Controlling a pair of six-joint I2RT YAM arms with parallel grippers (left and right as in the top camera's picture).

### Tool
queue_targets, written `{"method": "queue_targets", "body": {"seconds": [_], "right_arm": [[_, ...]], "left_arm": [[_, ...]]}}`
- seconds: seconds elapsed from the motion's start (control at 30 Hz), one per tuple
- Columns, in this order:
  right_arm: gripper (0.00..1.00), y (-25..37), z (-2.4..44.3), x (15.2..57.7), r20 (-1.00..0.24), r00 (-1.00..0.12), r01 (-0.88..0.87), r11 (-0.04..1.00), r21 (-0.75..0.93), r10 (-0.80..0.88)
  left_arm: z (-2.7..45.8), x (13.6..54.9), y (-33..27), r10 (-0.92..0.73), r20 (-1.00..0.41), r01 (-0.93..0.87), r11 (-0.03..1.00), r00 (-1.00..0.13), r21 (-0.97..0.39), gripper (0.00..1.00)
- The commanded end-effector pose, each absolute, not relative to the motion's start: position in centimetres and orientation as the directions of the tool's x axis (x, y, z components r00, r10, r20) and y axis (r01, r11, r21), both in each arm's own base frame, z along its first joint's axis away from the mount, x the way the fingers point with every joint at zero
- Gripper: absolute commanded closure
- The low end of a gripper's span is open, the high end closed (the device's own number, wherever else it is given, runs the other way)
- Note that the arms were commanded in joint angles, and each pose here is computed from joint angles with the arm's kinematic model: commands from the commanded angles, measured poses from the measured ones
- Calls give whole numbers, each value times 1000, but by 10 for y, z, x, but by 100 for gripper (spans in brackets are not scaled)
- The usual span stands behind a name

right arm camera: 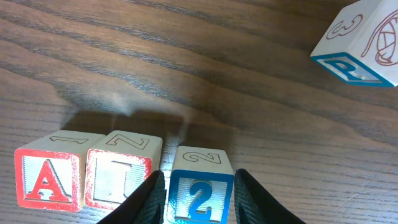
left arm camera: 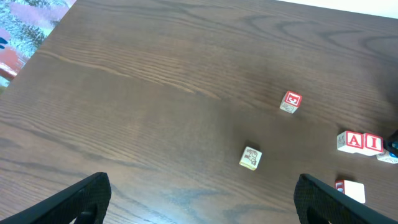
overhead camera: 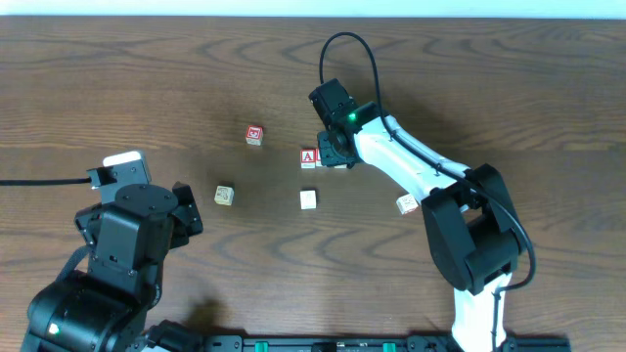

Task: Spell out Ai2
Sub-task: 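Lower the '2' block beside the 'I' block and open the right gripper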

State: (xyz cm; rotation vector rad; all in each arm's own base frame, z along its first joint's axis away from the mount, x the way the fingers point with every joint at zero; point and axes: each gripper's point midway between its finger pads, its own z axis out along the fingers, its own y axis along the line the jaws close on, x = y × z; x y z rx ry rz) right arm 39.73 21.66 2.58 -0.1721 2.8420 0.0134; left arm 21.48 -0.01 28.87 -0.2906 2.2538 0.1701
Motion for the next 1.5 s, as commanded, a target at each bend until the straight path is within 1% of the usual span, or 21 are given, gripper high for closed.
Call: {"method": "queue_targets", "body": {"seconds": [0.0, 0.37, 0.6, 0.73, 0.77, 0.8, 0.83, 0.9, 1.03, 1.1, 1.23, 1.37, 1.47], "right_arm": [[64, 214, 28, 407, -302, -949, -96, 995, -3, -92], [65, 212, 31, 419, -340, -938, -80, 997, 15, -70], [66, 200, 34, 434, -373, -927, -57, 998, 14, -47], [66, 193, 39, 448, -412, -911, -32, 999, 20, -21], [68, 190, 42, 452, -424, -906, -27, 999, 18, -17], [79, 188, 45, 455, -429, -903, -31, 999, 14, -22], [99, 180, 49, 457, -418, -908, -22, 1000, 7, -17], [99, 173, 49, 450, -375, -927, -15, 1000, 1, -14], [99, 161, 38, 418, -239, -970, -27, 999, -35, -35], [99, 163, 33, 408, -207, -977, -50, 998, -41, -58], [99, 182, 25, 403, -205, -972, -120, 993, 14, -115], [99, 191, 25, 406, -234, -961, -155, 988, 24, -146], [99, 192, 22, 406, -229, -957, -188, 982, 14, -180]], "left_arm": [[291, 215, 5, -157, -775, -287, 957, -612, 33, 5], [291, 215, 5, -157, -775, -286, 958, -613, 33, 5], [291, 215, 4, -158, -777, -287, 958, -610, 30, 5], [293, 216, 4, -160, -780, -287, 958, -605, 26, 5], [293, 217, 4, -160, -781, -287, 958, -603, 25, 5], [293, 217, 4, -161, -783, -287, 958, -601, 23, 5], [294, 217, 3, -162, -784, -287, 958, -599, 22, 5], [294, 217, 3, -161, -784, -287, 958, -600, 23, 5], [294, 217, 3, -162, -784, -287, 958, -599, 22, 5], [294, 217, 3, -162, -784, -287, 958, -599, 22, 5], [294, 217, 3, -162, -784, -287, 958, -600, 22, 5], [294, 217, 3, -161, -783, -287, 958, -600, 22, 5], [294, 217, 4, -162, -784, -287, 958, -599, 22, 5]]}}
